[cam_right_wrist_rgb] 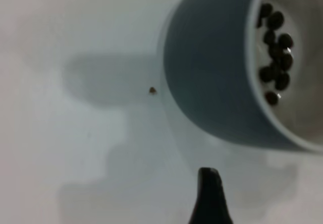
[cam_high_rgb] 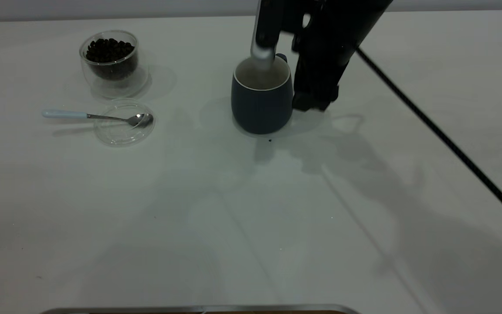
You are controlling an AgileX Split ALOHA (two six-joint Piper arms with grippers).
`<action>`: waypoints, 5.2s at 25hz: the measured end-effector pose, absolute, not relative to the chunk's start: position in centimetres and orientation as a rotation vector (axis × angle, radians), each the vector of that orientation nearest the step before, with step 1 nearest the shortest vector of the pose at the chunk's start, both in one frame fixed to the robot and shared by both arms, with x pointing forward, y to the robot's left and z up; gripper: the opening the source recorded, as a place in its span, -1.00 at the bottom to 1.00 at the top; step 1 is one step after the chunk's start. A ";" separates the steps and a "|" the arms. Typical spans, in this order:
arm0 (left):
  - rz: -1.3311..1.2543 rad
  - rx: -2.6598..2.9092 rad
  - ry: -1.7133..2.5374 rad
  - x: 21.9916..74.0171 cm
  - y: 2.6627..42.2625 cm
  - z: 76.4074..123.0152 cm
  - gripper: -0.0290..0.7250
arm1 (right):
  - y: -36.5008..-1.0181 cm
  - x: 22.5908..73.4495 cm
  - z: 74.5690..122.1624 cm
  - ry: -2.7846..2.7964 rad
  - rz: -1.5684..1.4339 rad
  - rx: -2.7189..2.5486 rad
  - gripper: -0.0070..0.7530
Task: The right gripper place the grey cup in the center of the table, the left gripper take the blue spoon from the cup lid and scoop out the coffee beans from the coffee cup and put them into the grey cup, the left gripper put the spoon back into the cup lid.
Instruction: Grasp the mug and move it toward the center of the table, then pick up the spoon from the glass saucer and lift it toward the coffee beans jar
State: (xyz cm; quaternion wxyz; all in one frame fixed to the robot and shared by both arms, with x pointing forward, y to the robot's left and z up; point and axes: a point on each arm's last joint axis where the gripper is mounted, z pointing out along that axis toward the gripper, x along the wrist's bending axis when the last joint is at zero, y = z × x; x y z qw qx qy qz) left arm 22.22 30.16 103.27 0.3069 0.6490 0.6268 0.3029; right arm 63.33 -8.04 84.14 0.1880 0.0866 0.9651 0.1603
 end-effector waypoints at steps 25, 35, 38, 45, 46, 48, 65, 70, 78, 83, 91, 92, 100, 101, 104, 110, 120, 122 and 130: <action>0.801 1.717 1.658 22.2 30.2 103.3 0.64 | -22.3 38.8 118.9 2.424 0.765 1.102 0.57; 0.801 1.717 1.658 22.2 30.2 103.3 0.64 | -24.1 34.6 110.8 2.531 0.618 1.305 0.57; 0.801 1.717 1.658 22.2 30.2 103.3 0.64 | -24.6 33.8 109.1 2.551 0.591 1.347 0.57; 0.801 1.717 1.659 22.2 30.2 103.3 0.64 | -27.6 29.1 107.7 2.220 0.794 1.417 0.57; 0.801 1.717 1.659 22.2 30.2 103.3 0.64 | -27.9 28.3 107.4 2.164 0.820 1.419 0.57; 0.801 1.717 1.659 22.2 30.2 103.3 0.64 | -28.4 27.1 106.8 2.084 0.842 1.428 0.57; 0.800 1.718 1.659 22.2 30.2 103.3 0.64 | -28.8 23.0 104.8 1.781 0.980 1.382 0.57; 0.800 1.718 1.659 22.2 30.2 103.3 0.64 | -28.8 23.0 104.8 1.772 0.973 1.388 0.57; 0.800 1.718 1.659 22.2 30.2 103.3 0.64 | -28.8 22.8 104.6 1.798 0.951 1.403 0.57; 0.800 1.718 1.659 22.2 30.2 103.3 0.64 | -28.7 22.8 104.6 1.813 0.940 1.387 0.57; 0.800 1.718 1.659 22.2 30.2 103.3 0.64 | -28.7 22.8 104.6 1.815 0.937 1.384 0.57; 0.800 1.718 1.659 22.2 30.2 103.3 0.64 | -28.7 22.8 104.6 1.815 0.937 1.384 0.57; 0.800 1.718 1.659 22.2 30.2 103.3 0.64 | -28.7 22.8 104.6 1.815 0.937 1.383 0.57; 0.800 1.718 1.659 22.2 30.2 103.3 0.64 | -28.7 22.8 104.6 1.815 0.937 1.383 0.57; 0.800 1.718 1.659 22.2 30.2 103.3 0.64 | -28.7 22.8 104.6 1.815 0.937 1.383 0.57; 0.800 1.718 1.659 22.2 30.2 103.3 0.64 | -28.7 22.8 104.6 1.815 0.937 1.383 0.57; 0.775 1.658 1.691 26.0 30.0 106.0 0.69 | -28.7 22.8 104.6 1.815 0.937 1.383 0.57; 0.736 1.680 1.706 28.6 29.8 107.1 0.77 | -28.7 22.8 104.6 1.815 0.937 1.383 0.57; 0.438 1.813 1.662 41.5 27.8 109.7 0.97 | -28.7 22.8 104.6 1.814 0.936 1.384 0.57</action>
